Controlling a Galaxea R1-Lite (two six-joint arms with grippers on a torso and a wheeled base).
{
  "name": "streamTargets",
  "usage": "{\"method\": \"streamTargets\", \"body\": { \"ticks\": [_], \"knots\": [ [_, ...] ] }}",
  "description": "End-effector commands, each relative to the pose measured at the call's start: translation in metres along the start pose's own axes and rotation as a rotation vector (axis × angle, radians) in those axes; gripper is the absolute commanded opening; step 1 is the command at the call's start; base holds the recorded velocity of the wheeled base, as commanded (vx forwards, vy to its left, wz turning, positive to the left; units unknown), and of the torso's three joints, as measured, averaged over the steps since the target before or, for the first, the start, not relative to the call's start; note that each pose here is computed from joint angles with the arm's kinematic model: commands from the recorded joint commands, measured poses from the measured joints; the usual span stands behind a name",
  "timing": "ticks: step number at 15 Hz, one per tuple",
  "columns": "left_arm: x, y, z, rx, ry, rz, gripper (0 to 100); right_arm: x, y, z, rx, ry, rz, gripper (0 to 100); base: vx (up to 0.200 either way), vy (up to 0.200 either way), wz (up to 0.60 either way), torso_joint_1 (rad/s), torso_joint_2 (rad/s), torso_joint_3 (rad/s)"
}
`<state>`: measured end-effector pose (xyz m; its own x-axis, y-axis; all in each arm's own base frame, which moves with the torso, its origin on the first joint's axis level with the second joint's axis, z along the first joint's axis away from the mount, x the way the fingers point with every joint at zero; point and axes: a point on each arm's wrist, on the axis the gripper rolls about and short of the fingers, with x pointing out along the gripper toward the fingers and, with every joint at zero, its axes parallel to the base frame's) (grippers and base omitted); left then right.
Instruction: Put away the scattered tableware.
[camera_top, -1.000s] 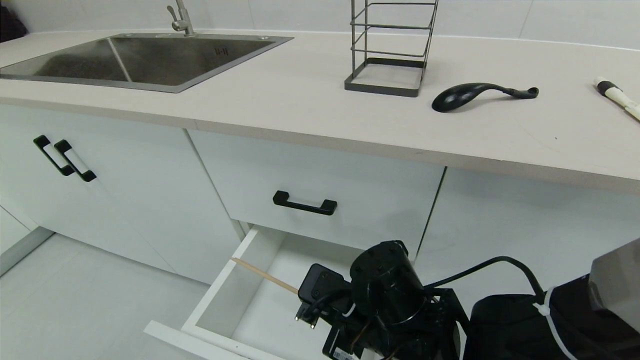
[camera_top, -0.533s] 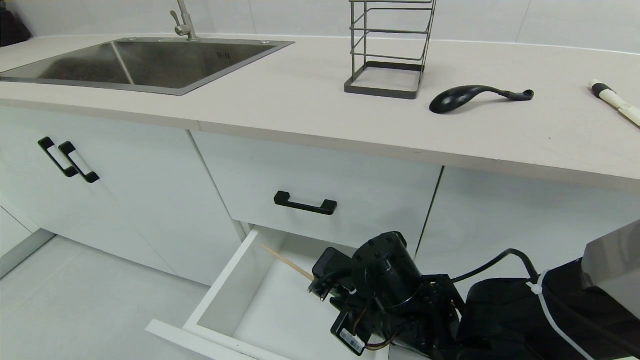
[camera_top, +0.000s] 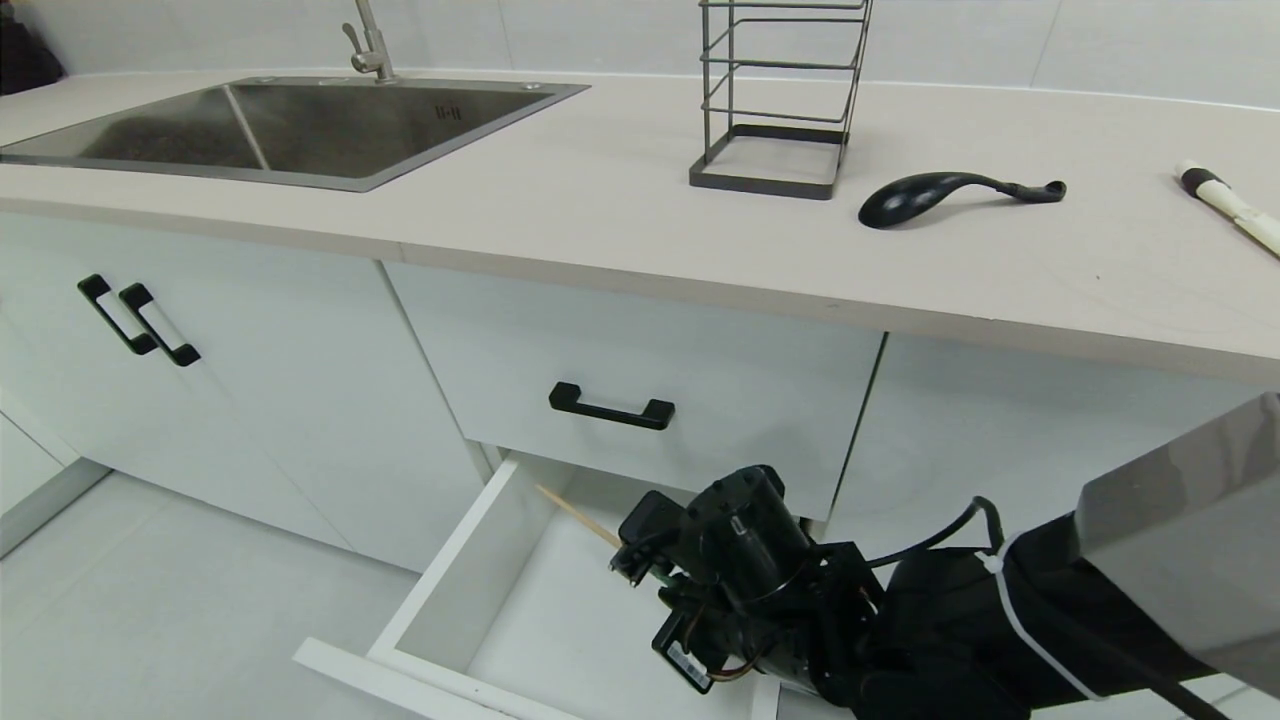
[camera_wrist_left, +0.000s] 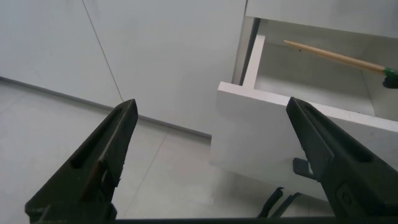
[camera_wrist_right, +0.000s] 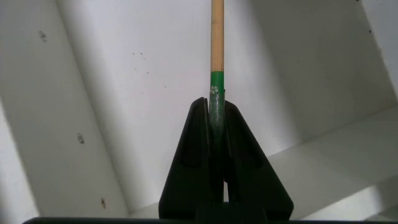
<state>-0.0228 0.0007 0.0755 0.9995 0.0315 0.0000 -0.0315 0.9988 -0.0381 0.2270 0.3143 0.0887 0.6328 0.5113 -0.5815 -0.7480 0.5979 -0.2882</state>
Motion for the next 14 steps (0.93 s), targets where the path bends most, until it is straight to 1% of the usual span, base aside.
{"method": "streamTargets", "body": {
  "ticks": [1,11,12,14],
  "knots": [
    [0.000,0.000,0.000,0.000,0.000,0.001,100,0.022,0.005,-0.006,-0.007,0.031,0.003,0,0.000,0.000,0.00,0.000,0.00,0.000],
    [0.000,0.000,0.000,0.000,0.000,0.001,100,0.047,0.007,-0.010,-0.003,0.047,-0.004,0,0.000,0.000,0.00,0.000,0.00,0.000],
    [0.000,0.000,0.000,0.000,0.000,0.001,100,0.048,0.006,-0.007,-0.002,0.044,-0.016,0,0.000,0.000,0.00,0.000,0.00,0.000],
    [0.000,0.000,0.000,0.000,0.000,0.001,100,0.051,0.002,-0.004,0.001,0.072,-0.039,0,0.000,0.000,0.00,0.000,0.00,0.000]
  ]
}}
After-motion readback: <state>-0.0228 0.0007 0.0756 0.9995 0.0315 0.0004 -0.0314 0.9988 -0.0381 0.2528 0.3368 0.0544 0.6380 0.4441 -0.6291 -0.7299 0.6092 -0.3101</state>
